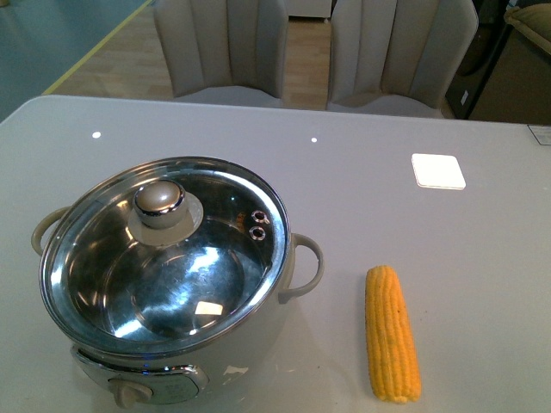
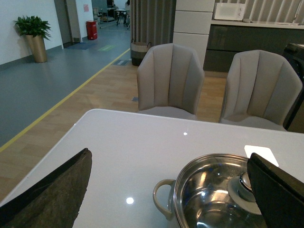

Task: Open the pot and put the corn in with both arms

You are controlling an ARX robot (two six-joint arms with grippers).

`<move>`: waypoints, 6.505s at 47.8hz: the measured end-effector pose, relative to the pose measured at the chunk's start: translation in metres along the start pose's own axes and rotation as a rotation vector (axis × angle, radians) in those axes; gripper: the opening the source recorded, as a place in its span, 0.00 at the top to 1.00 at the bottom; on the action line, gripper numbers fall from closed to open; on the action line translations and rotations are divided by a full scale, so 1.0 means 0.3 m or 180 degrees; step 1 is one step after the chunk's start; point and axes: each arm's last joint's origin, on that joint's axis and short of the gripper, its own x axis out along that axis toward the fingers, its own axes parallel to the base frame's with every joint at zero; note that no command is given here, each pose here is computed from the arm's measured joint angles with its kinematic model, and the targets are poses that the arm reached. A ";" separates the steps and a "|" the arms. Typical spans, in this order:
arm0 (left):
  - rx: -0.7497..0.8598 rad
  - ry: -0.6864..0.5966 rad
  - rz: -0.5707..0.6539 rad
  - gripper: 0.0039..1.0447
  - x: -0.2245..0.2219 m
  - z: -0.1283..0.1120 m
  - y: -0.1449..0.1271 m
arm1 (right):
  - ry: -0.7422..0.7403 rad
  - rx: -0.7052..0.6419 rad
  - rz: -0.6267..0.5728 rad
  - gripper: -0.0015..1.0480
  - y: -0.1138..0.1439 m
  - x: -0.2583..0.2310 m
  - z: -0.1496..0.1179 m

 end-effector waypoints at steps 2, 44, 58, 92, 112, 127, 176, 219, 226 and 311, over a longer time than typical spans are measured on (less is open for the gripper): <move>0.0000 0.0000 0.0001 0.07 0.000 0.000 0.000 | 0.0000 0.0000 0.0000 0.09 0.000 0.000 0.000; 0.0000 0.0000 0.0001 0.07 0.000 0.000 0.000 | 0.0001 0.0000 0.0000 0.09 0.000 0.000 0.000; -0.0332 0.1022 0.0504 0.07 0.006 0.002 0.000 | 0.0000 0.0000 -0.0001 0.09 0.000 0.000 0.000; -0.0318 0.1424 -0.0117 0.07 0.396 0.033 -0.147 | -0.0002 0.0000 0.0000 0.09 0.000 0.000 0.000; 0.0091 0.1378 -0.0533 0.07 0.620 -0.158 -0.303 | -0.0002 0.0000 0.0000 0.09 0.000 0.000 0.000; 0.0244 0.1520 -0.0602 0.07 0.661 -0.285 -0.390 | -0.0002 0.0000 0.0000 0.09 0.000 0.000 0.000; 0.0249 0.1508 -0.0484 0.59 0.632 -0.343 -0.466 | -0.0002 0.0000 0.0000 0.09 0.000 0.000 0.000; 0.0390 0.1421 -0.0472 0.60 0.627 -0.204 -0.436 | -0.0002 0.0000 0.0000 0.09 0.000 0.000 0.000; 0.0396 0.1320 -0.0447 0.60 0.635 -0.139 -0.412 | -0.0002 0.0000 0.0000 0.09 0.000 0.000 0.000; 0.0086 0.1578 0.1245 0.60 0.708 -0.571 0.524 | -0.0002 0.0000 0.0000 0.09 0.000 0.000 0.000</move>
